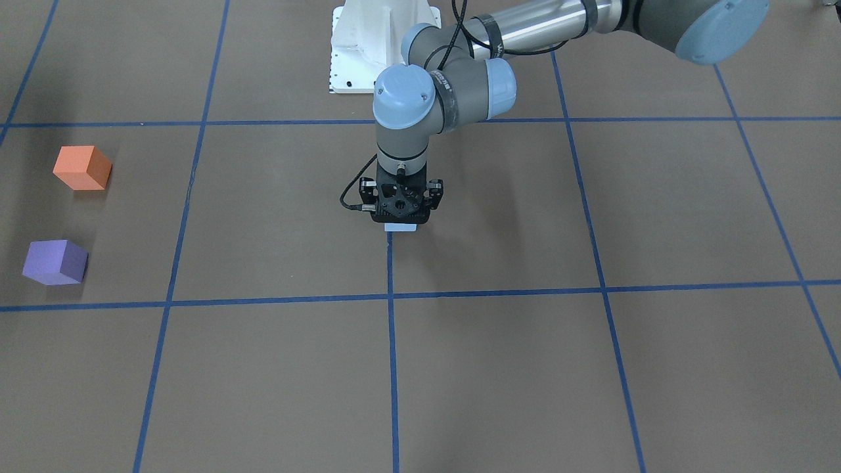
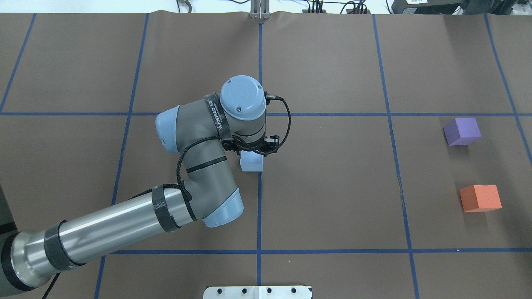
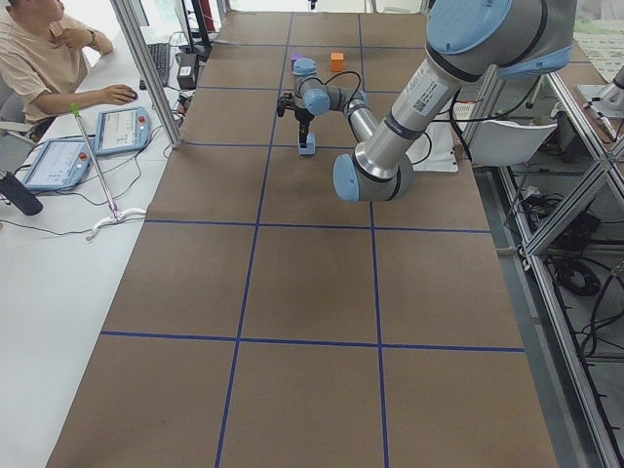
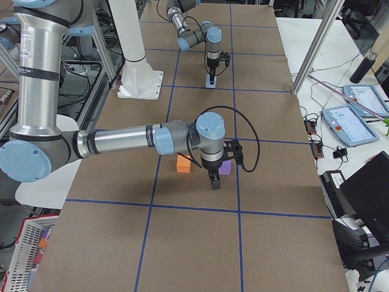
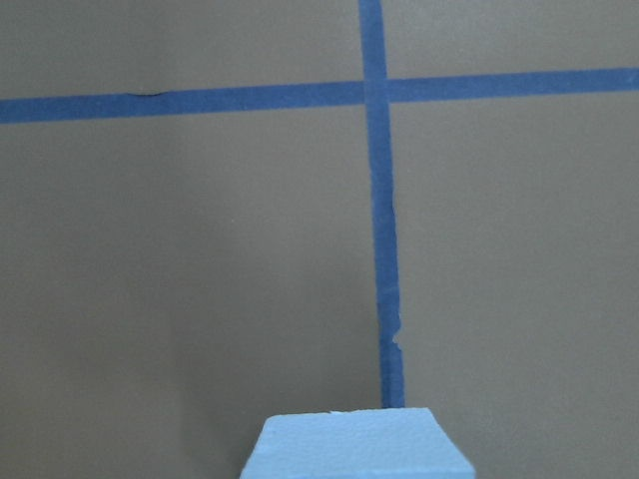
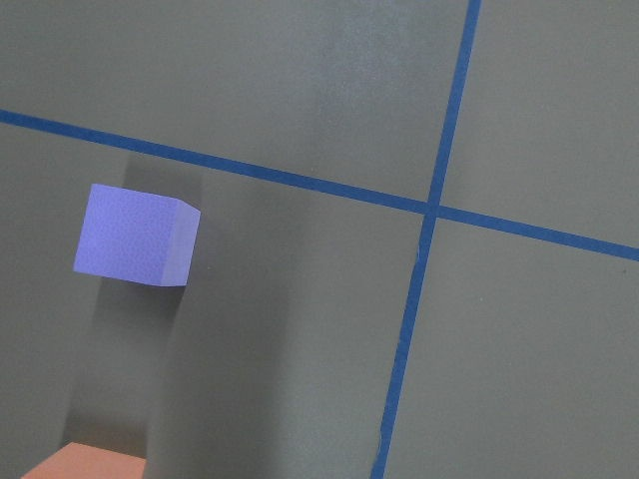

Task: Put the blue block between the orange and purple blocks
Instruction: 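Carry the light blue cube with the left gripper toward the table center, then release the light blue cube at center and lift the left gripper away, then move the right gripper to the light blue cube while the left arm withdraws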

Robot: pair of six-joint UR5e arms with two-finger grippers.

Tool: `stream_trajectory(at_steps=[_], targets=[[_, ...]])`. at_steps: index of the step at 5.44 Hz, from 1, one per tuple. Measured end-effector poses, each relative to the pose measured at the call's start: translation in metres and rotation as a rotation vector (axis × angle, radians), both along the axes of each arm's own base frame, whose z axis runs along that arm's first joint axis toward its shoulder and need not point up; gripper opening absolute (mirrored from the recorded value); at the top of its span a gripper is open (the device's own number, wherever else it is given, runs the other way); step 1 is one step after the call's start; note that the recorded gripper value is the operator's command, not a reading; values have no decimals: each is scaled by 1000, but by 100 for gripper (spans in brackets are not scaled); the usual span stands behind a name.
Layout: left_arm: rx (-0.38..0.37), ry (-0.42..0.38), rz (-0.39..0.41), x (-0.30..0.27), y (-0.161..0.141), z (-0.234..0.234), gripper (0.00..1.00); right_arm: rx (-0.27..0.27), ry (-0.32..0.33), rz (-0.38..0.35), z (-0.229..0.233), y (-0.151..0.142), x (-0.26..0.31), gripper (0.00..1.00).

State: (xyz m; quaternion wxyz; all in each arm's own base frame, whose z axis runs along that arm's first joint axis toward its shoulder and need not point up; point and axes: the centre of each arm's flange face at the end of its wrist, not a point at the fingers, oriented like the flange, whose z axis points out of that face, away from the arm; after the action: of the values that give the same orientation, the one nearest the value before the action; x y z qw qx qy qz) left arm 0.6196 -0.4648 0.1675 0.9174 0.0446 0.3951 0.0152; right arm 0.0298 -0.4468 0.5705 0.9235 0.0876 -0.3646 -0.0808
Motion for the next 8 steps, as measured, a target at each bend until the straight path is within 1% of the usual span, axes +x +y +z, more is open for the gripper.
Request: stream_trajectory(at_steps=[1,2,3,4,5,6,7,8], targets=[[24,7,-17,-6,0,-8,100,34,-8,-5,-5,-2,-2,100],[46,27,-47,-31,-12,-23,99,85,-56,-17,-16,-4,-6,100],[77,18,-73,-74,-33,-34,99,152,-135,-46,-40,-13,-18,100],[154,-31,-48,-136,-49,-27,98,178,-194,-57,-79,-30,-49,100],[238,-81,9,-205,-61,6,100,139,-249,-41,-127,-46,-96,100],[284,-113,74,-289,-69,60,100,81,-291,-13,-191,-62,-165,100],[245,-144,94,-362,-66,127,100,35,-303,32,-255,-64,-246,100],[175,-195,85,-415,-59,193,100,-16,-299,72,-315,-53,-322,100]])
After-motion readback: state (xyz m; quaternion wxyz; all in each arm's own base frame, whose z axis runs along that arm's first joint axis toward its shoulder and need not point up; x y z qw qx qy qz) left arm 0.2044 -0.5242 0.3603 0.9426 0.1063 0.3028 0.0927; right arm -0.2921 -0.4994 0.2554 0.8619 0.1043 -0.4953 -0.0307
